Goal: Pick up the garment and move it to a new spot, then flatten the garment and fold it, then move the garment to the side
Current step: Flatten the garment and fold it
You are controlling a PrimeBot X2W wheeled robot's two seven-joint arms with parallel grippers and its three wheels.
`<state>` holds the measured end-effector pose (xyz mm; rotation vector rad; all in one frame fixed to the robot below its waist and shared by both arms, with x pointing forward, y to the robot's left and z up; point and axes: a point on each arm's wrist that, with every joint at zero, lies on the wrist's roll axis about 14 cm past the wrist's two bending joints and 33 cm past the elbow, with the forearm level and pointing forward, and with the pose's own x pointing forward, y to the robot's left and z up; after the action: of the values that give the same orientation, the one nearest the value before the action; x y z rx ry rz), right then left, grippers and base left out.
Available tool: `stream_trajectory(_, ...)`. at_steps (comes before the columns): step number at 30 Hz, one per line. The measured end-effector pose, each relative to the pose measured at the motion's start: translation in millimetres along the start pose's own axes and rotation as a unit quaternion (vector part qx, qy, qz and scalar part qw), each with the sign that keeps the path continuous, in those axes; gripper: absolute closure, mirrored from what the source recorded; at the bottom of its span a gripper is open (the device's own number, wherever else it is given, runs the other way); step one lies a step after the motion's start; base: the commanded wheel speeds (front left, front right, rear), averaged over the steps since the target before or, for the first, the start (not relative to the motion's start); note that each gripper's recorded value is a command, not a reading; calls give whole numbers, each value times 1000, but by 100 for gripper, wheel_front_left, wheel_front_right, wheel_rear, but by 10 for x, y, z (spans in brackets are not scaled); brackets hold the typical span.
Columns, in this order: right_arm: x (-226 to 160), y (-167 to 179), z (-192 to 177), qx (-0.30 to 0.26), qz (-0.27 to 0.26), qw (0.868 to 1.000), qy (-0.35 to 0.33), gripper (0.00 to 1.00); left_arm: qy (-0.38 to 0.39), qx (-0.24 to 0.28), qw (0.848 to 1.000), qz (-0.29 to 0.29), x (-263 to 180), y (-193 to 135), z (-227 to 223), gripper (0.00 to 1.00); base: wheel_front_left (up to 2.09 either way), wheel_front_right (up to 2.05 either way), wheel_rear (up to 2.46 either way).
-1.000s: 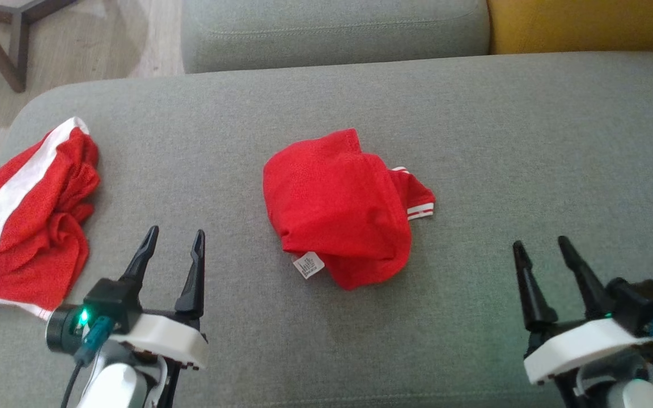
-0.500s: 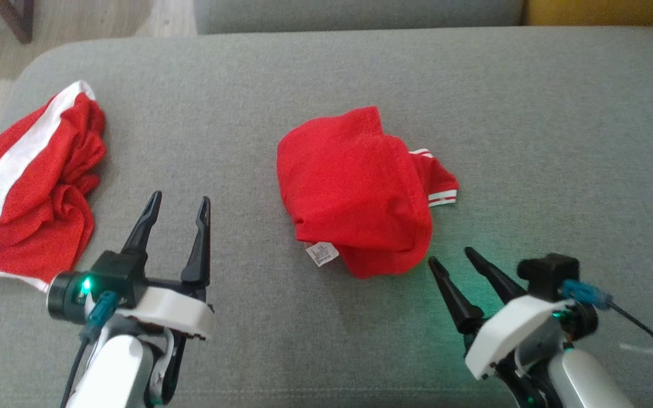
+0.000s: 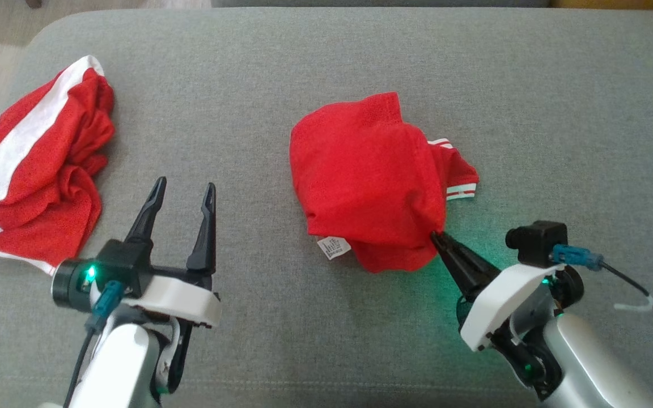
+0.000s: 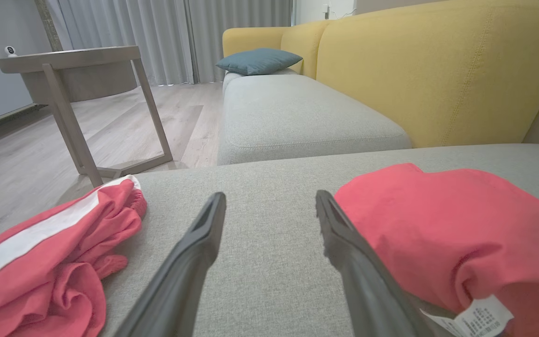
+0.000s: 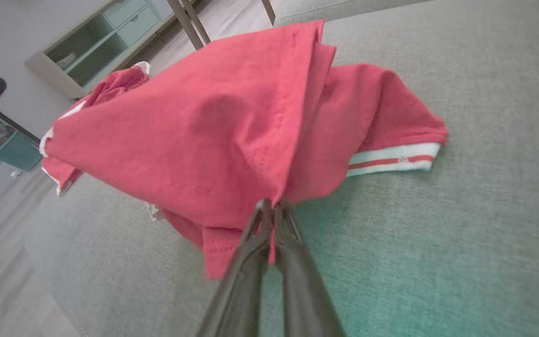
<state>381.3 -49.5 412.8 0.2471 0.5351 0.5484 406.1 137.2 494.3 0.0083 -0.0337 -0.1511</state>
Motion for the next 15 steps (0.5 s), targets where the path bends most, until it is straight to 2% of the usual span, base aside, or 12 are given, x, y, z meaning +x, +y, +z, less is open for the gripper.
stream_trajectory(7, -45, 30, 234, -7, 18, 999, -47, 100, -4, 1, 1000, 0, 23, -9, 21, 0, 0, 0, 0)
stream_trajectory(11, -132, 1, 639, -32, 18, 992, -120, 100, -9, -2, 1000, -4, 37, -45, 52, 0, 0, 0, 0)
stream_trajectory(15, -300, -160, 1108, -53, -9, 978, -200, 100, -14, 0, 1000, -10, 57, -92, 85, 0, 0, 0, 0)
